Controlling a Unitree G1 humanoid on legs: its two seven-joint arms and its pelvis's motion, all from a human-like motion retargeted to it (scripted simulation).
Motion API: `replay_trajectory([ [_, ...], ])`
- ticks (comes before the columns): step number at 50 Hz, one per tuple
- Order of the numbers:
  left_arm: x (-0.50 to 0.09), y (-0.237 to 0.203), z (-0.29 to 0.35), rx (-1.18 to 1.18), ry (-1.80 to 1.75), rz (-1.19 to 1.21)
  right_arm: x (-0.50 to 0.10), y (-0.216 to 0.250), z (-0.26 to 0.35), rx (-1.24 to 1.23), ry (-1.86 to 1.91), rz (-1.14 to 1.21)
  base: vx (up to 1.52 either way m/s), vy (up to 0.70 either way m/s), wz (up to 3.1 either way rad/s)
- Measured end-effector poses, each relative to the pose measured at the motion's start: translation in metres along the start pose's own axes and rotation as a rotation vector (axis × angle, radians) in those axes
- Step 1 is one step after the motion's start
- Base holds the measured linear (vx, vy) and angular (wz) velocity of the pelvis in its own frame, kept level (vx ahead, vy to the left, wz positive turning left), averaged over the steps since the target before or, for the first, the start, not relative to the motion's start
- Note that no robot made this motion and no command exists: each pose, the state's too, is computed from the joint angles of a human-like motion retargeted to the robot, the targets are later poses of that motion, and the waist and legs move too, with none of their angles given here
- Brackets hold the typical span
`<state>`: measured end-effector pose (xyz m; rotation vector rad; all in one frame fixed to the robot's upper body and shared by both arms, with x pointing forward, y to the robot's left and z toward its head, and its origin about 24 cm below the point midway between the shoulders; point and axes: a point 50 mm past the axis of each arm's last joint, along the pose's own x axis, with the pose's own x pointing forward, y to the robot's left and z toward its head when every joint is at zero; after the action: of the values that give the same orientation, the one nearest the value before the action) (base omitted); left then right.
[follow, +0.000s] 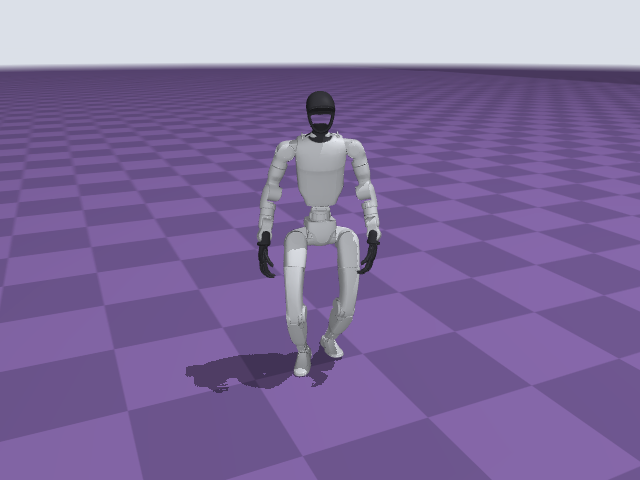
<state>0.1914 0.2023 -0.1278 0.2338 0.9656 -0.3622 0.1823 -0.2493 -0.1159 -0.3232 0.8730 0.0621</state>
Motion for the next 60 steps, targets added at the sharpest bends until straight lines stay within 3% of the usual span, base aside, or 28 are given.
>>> replay_trajectory([
  [12,-0.006,-0.027,-0.047,-0.03,0.12,-0.104,-0.007,0.019,-0.021,-0.038,0.048,0.1,0.05,-0.03,0.19],
  [20,-0.014,-0.037,-0.07,-0.083,0.166,-0.18,-0.005,-0.017,0.011,-0.024,-0.053,0.031,0.08,-0.02,0.02],
  [27,-0.02,-0.029,-0.074,-0.168,0.12,-0.082,-0.018,-0.033,0.029,0.107,-0.196,-0.022,0.06,0.03,0.36],
  [35,-0.009,0.004,-0.027,-0.175,0.0,0.128,-0.012,-0.001,-0.012,0.323,-0.011,-0.013,0.11,0.0,0.76],
  [39,-0.004,0.002,-0.023,-0.204,0.032,0.174,-0.012,0.027,-0.046,0.325,0.183,0.006,0.23,-0.06,1.18],
  [42,-0.005,-0.007,-0.033,-0.193,0.067,0.147,-0.008,0.038,-0.038,0.279,0.175,0.032,0.39,-0.08,-0.7],
  [47,-0.013,-0.001,-0.03,-0.092,-0.004,0.09,-0.015,0.013,0.044,0.203,-0.25,0.048,0.23,-0.04,-0.23],
  [54,-0.034,0.055,0.029,0.02,-0.245,0.343,-0.1,-0.052,0.181,0.034,-0.945,-0.128,-0.05,-0.04,0.3],
  [57,-0.039,0.07,0.058,0.01,-0.321,0.43,-0.101,-0.084,0.175,-0.015,-0.893,-0.328,-0.17,-0.07,1.07],
  [60,-0.03,0.071,0.072,-0.027,-0.3,0.435,-0.056,-0.1,0.103,0.015,-0.486,-0.445,-0.24,-0.04,1.4],
])
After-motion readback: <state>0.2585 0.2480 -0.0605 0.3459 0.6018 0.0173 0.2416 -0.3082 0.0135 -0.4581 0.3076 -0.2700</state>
